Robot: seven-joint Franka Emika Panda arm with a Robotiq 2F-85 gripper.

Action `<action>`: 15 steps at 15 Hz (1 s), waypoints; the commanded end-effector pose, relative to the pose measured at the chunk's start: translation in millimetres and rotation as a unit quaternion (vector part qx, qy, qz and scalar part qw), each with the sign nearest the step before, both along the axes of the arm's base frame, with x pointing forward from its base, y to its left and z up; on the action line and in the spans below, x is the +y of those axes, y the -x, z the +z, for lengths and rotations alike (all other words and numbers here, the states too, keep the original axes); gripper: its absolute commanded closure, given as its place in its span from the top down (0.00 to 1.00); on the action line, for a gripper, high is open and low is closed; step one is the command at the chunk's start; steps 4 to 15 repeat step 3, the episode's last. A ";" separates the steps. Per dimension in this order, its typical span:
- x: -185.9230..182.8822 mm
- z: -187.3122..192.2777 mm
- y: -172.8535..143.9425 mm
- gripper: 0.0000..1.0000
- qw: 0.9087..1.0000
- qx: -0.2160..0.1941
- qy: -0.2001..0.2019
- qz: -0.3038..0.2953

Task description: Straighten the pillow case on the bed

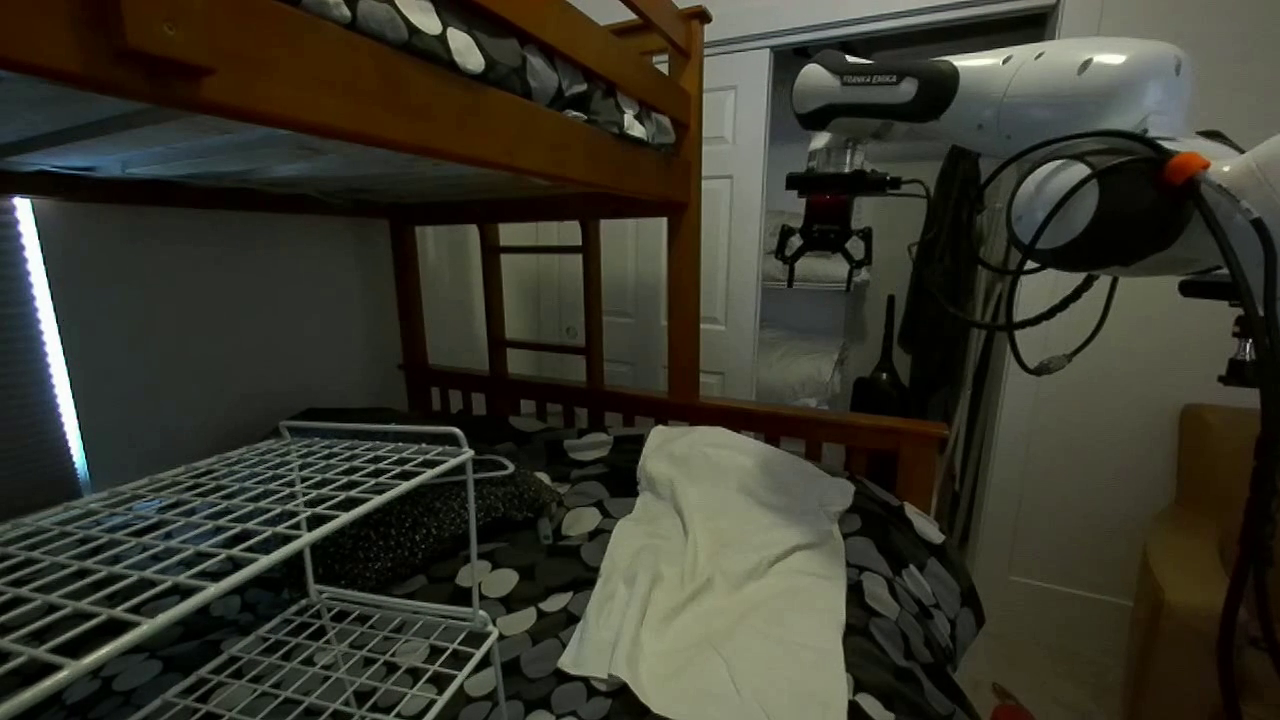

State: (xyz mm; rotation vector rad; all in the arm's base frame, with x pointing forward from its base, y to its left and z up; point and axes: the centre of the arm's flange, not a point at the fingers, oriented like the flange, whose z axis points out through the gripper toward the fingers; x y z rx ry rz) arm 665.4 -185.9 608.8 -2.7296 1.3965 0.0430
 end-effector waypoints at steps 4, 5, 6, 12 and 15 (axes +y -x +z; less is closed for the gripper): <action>3.2 -2.5 -2.2 1.00 1.000 0.001 0.000 0.001; 3.2 -2.5 -2.2 1.00 1.000 0.001 0.000 0.001; 3.2 -2.5 -2.2 1.00 1.000 0.001 0.000 0.001; 3.2 -2.5 -2.2 1.00 1.000 0.001 0.000 0.001; 3.2 -2.5 -2.2 1.00 1.000 0.001 0.000 0.001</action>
